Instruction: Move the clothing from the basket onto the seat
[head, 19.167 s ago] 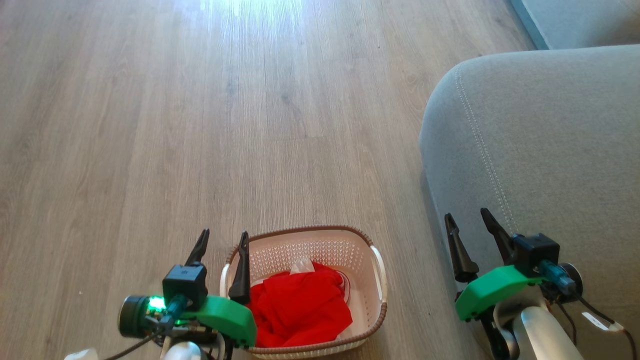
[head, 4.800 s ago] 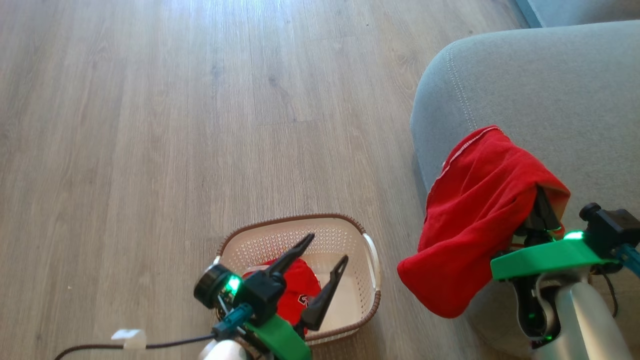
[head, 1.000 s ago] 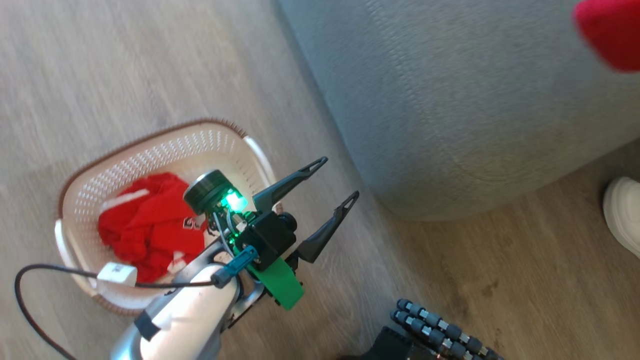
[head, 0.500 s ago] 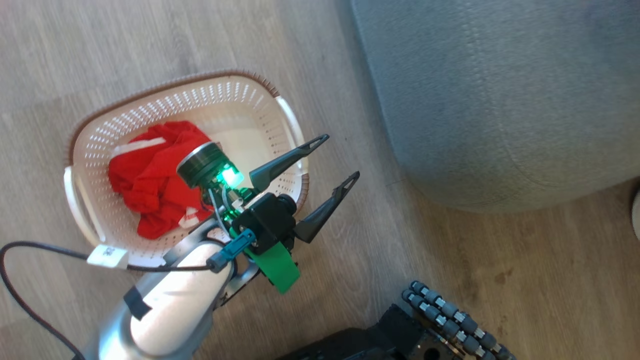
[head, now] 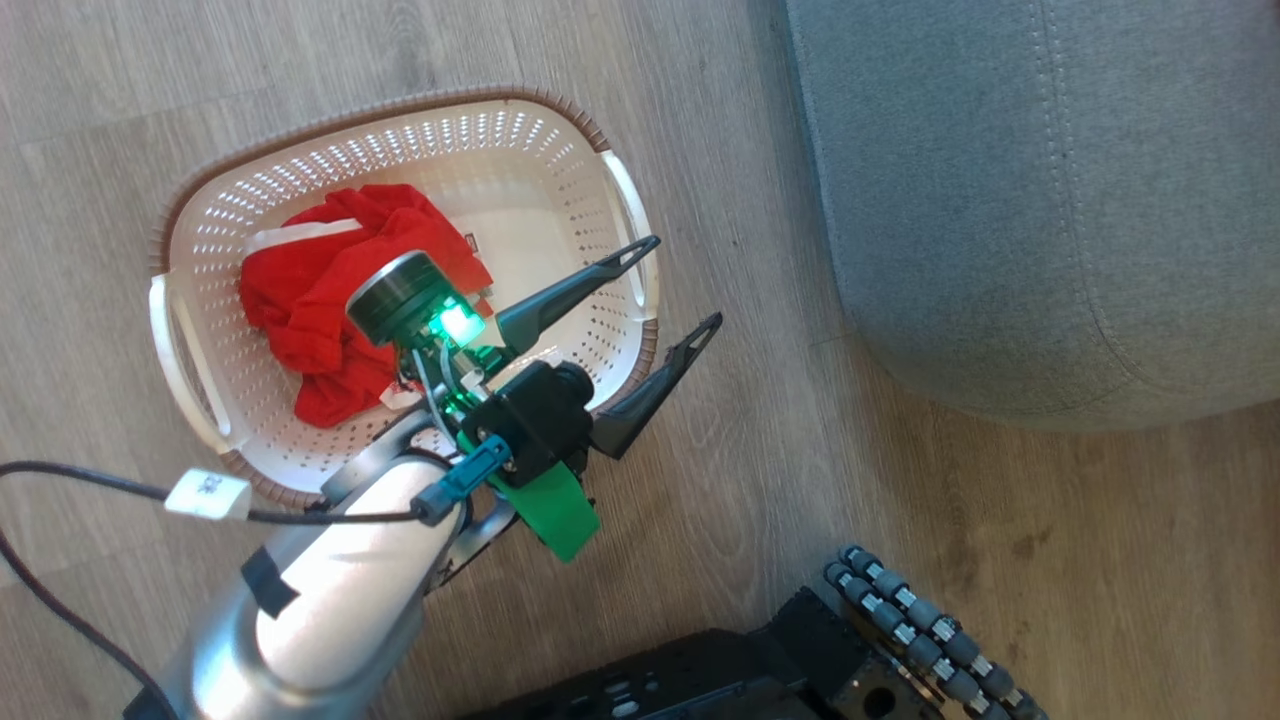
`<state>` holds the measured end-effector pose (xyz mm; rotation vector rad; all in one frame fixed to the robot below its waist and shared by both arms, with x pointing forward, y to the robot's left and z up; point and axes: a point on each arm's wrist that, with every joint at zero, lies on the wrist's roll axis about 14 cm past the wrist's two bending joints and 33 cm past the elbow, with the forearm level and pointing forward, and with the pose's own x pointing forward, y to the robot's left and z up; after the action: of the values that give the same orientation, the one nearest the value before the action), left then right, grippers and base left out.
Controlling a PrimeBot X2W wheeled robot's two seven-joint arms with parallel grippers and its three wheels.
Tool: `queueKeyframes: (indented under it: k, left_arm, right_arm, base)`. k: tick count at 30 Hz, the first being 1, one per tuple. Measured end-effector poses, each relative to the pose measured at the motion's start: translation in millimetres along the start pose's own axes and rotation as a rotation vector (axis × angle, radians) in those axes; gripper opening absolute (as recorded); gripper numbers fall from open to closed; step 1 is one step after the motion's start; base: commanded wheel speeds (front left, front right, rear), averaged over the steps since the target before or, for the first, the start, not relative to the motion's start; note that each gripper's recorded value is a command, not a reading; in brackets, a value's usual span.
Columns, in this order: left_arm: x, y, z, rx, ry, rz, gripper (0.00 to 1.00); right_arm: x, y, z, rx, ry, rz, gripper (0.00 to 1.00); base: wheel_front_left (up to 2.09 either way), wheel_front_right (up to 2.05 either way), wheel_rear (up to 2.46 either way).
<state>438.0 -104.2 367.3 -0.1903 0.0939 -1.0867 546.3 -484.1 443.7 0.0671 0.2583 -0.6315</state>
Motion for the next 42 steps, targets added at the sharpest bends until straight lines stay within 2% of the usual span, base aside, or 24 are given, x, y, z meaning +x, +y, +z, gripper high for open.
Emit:
queueKeyframes:
  k: [6, 11, 12, 13, 14, 21, 31, 39, 42]
  left_arm:
    - [-2, 2, -2, 0.002, 0.006, 0.006, 1.0]
    - [-2, 1, 3, 0.009, 0.0, 0.009, 1.0]
    - [-2, 1, 4, 0.011, -0.003, 0.009, 1.0]
    - [-1, 0, 6, 0.013, -0.005, 0.01, 1.0]
    - [-1, 0, 8, 0.016, -0.007, 0.01, 1.0]
    - [3, -8, 34, 0.054, -0.043, 0.004, 1.0]
    - [1, -40, 81, 0.088, -0.102, 0.006, 1.0]
    - [-14, -63, 117, 0.127, -0.144, 0.043, 1.0]
    - [-19, -66, 126, 0.14, -0.155, 0.061, 1.0]
  right_arm:
    - [-1, 6, -27, -0.017, 0.085, 0.007, 0.0]
    - [-4, 11, -32, -0.009, 0.101, 0.018, 0.0]
    - [-5, 11, -31, -0.006, 0.1, 0.016, 0.07]
    - [-5, 9, -29, -0.001, 0.097, 0.013, 0.49]
    - [-6, 8, -27, 0.003, 0.091, 0.011, 1.0]
    - [-17, 3, 0, 0.029, 0.047, 0.015, 1.0]
    - [-54, -7, 35, -0.005, 0.008, 0.062, 1.0]
    - [-92, -1, 97, 0.045, -0.145, 0.158, 1.0]
    - [-103, 2, 109, 0.063, -0.183, 0.191, 1.0]
  base:
    - [0.0, 0.0, 0.0]
    - [0.0, 0.0, 0.0]
    - [0.0, 0.0, 0.0]
    - [0.0, 0.0, 0.0]
    - [0.0, 0.0, 0.0]
    - [0.0, 0.0, 0.0]
    - [0.0, 0.0, 0.0]
    - [0.0, 0.0, 0.0]
    - [0.0, 0.0, 0.0]
